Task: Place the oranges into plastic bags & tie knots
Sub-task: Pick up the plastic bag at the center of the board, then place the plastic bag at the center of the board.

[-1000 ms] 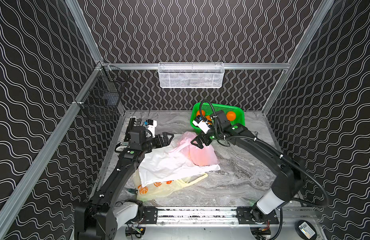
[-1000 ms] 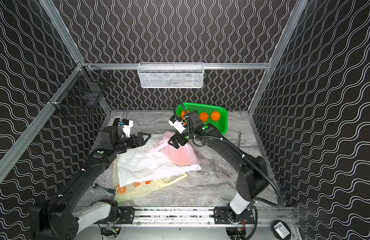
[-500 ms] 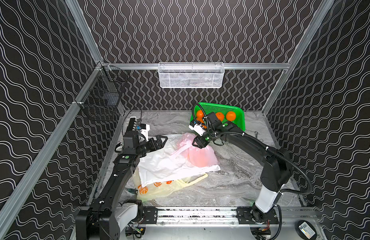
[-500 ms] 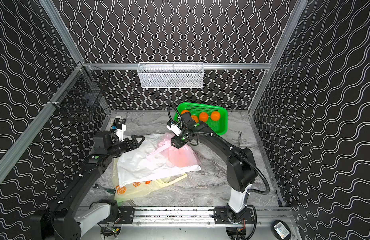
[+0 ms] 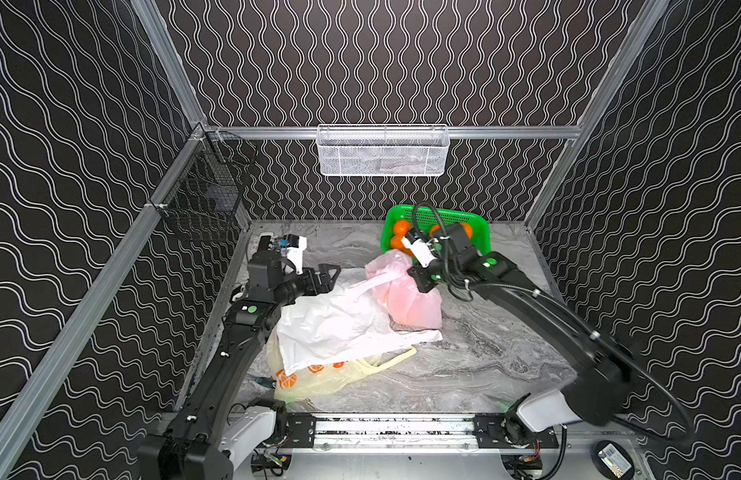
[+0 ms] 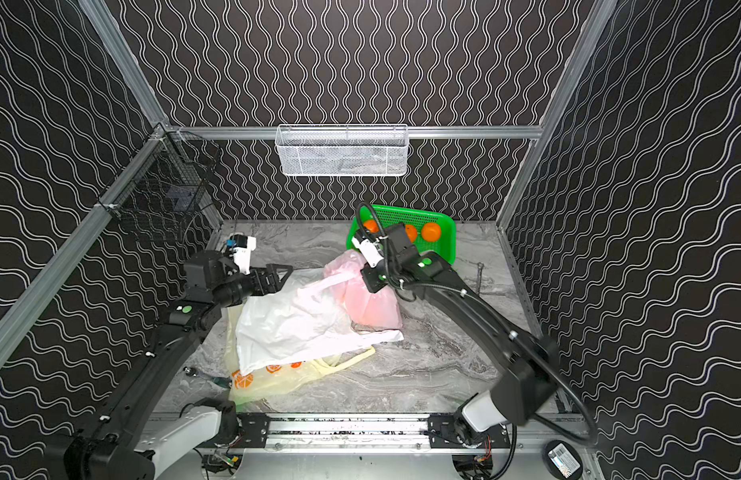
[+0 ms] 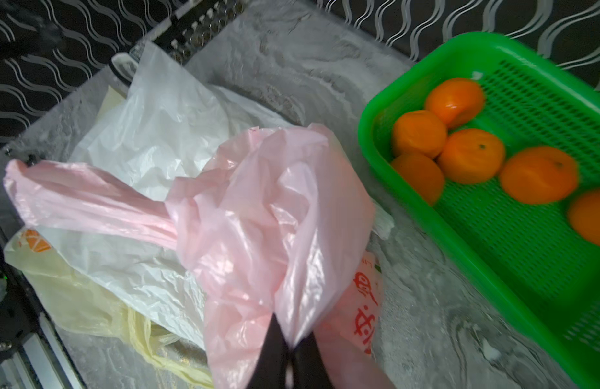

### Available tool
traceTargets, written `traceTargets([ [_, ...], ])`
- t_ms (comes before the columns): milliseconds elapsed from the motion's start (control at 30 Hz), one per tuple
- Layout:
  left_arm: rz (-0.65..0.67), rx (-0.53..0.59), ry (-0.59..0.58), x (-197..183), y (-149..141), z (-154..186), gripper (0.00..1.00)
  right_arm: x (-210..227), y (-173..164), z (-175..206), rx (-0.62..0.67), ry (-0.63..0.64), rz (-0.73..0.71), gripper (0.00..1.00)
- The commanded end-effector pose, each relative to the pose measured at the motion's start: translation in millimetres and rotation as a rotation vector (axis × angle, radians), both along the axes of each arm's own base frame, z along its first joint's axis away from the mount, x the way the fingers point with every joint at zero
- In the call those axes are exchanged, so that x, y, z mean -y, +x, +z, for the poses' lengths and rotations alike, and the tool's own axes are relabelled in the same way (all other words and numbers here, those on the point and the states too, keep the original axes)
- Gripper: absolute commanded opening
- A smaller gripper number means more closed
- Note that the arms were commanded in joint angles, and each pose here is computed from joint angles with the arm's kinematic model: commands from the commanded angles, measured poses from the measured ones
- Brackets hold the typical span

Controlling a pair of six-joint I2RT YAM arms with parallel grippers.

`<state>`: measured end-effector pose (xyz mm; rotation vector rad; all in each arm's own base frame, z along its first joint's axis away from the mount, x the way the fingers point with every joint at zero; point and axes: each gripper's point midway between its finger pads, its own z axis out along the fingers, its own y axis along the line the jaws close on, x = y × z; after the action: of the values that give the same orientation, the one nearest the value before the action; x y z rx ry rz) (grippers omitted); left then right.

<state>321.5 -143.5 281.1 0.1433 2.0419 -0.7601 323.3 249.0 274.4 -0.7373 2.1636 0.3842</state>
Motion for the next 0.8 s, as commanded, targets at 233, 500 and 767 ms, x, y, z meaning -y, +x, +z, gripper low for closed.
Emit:
traceTargets([
  [233, -0.14, 0.127, 0.136, 104, 1, 8, 0.99, 155, -24, 64, 0.246, 0.311, -0.827, 0.0],
  [500, -0.313, 0.131, 0.235, 210, -8, -25, 0.99, 255, -6, 44, 0.252, 0.331, -1.217, 0.0],
  [767, -0.424, 0.105, 0.318, 282, -18, -61, 0.99, 334, 41, -4, 0.187, 0.416, -1.397, 0.0],
])
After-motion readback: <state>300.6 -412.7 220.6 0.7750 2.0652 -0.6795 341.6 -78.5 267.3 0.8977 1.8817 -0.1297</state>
